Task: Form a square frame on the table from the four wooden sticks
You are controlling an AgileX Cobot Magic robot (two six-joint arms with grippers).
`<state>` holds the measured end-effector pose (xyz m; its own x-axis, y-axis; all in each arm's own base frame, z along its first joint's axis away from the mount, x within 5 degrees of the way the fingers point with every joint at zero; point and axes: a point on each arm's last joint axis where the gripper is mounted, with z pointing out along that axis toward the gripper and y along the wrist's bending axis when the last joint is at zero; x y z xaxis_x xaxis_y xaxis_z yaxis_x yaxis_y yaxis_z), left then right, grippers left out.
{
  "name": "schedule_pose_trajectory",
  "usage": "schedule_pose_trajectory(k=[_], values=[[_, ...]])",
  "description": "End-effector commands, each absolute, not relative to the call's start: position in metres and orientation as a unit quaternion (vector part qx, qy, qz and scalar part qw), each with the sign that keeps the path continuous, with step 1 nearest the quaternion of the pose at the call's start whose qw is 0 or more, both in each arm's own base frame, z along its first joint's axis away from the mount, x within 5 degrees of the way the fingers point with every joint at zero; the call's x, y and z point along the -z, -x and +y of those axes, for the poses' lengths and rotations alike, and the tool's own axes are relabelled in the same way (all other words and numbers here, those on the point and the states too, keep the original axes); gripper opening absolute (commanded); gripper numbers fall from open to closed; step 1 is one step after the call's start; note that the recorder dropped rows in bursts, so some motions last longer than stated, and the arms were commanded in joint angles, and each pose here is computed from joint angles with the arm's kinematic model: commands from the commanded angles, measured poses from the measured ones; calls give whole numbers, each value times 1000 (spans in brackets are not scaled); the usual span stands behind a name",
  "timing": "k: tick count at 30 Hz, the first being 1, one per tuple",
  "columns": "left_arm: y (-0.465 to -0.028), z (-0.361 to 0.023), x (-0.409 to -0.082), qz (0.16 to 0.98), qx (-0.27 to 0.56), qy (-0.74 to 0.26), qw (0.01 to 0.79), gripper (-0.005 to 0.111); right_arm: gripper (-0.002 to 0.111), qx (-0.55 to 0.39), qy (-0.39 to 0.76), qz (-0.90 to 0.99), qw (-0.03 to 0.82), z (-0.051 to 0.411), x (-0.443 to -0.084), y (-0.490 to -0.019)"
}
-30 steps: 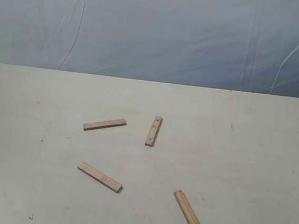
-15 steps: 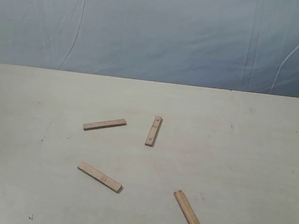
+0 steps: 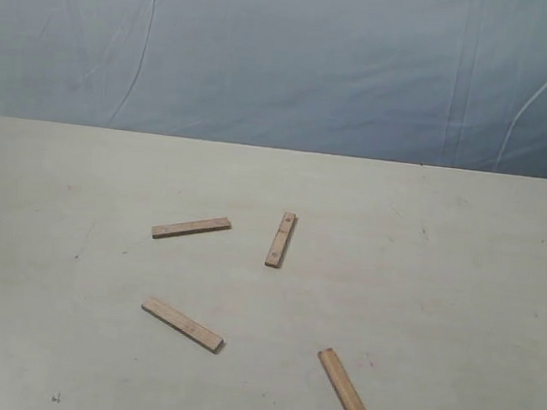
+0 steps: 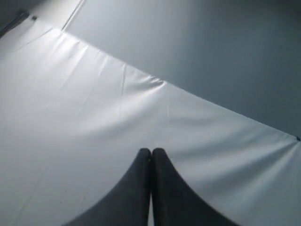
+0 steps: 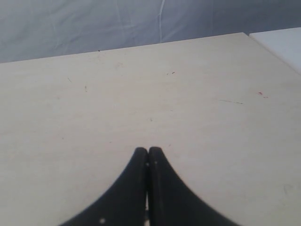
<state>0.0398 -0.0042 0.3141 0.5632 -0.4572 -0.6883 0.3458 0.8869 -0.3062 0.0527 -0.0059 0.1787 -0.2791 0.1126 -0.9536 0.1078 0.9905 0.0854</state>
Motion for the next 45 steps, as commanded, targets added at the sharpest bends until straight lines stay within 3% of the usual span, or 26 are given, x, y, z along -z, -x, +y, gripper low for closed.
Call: schedule_pose_trajectory(k=[1,6,11,15,17,21,28,31,39,45], values=[[-63,-18,-373,432,169,-34,885,0,-1,1,-65,795,604,-6,-181,-53],[-129,-22,-392,596,93,-58,796,0,-1,1,-65,795,604,-6,-181,-53],[-193,-29,-376,748,0,-67,660,0,-1,5,-63,795,604,-6,-181,-53],[-230,-63,-357,829,-88,-206,512,0,-1,4,-64,795,604,-6,-181,-53],[-242,-85,-348,851,-79,-284,434,0,-1,4,-64,795,604,-6,-181,-53],[-258,-122,-331,875,21,-367,314,0,-1,4,-64,795,604,-6,-181,-53],[-282,-150,-265,763,45,-622,168,5,-1,4,-64,795,604,-6,-181,-53],[-290,-155,-241,731,53,-666,137,15,-1,4,-64,795,604,-6,-181,-53],[-303,-168,-193,630,85,-764,110,59,-1,3,-64,794,605,-6,-181,-53],[-319,-177,-152,606,66,-785,114,64,-1,3,-64,794,605,-6,-181,-53]])
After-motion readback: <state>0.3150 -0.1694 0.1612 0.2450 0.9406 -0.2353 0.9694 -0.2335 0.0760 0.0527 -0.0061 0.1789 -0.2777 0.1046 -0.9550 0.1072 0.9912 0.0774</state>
